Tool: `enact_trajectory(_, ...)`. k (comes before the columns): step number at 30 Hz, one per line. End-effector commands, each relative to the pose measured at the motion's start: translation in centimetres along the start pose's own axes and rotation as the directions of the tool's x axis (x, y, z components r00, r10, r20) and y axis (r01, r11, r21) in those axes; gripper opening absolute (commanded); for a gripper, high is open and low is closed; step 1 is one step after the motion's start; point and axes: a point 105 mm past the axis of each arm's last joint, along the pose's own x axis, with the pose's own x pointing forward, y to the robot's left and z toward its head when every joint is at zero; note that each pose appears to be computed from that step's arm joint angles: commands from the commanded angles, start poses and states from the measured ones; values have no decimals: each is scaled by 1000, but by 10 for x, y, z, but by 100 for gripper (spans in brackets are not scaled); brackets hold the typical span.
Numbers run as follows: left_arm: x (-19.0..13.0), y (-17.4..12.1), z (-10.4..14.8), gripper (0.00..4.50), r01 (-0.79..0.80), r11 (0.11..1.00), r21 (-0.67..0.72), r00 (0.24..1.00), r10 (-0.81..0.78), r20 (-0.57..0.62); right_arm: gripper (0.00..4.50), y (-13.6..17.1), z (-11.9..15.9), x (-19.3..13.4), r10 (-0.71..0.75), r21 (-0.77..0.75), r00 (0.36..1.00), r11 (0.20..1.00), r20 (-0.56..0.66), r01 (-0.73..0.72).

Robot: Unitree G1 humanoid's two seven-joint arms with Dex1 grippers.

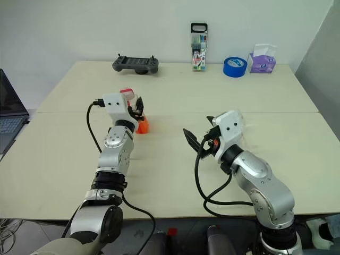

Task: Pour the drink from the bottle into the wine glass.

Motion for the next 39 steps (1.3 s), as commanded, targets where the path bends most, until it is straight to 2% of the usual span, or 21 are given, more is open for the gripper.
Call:
enact_trajectory(1,3,0,20,184,4,1000,12,997,-5,78,450,6,13,-2,12,-22,999,1000,47,-11)
enact_trajectory(3,3,-15,30,184,107,994,17,988,-108,111,450,3,25,1,9,-27,998,1000,69,-7)
enact_trajectory(6,-7,-64,48,183,400,916,-13,907,-394,148,450,-5,49,10,-9,-22,994,1000,113,11)
enact_trajectory(10,-48,-127,66,182,706,708,1,696,-695,181,450,-6,68,14,-27,6,988,1000,154,27)
enact_trajectory(13,-68,-150,73,182,797,604,0,595,-785,171,450,-3,71,12,-22,12,988,1000,154,20)
enact_trajectory(24,-98,-169,54,182,901,433,28,430,-899,85,450,0,61,3,-61,1,993,998,102,62)
enact_trajectory(33,-104,-176,56,182,919,392,39,388,-917,91,450,4,51,2,-72,-10,996,997,47,73)
enact_trajectory(36,-106,-177,55,181,923,383,35,378,-921,88,392,0,48,-1,-112,-15,993,994,30,112)
enact_trajectory(39,-106,-177,53,181,925,378,35,374,-924,81,287,-4,48,-2,-143,-35,989,989,30,144)
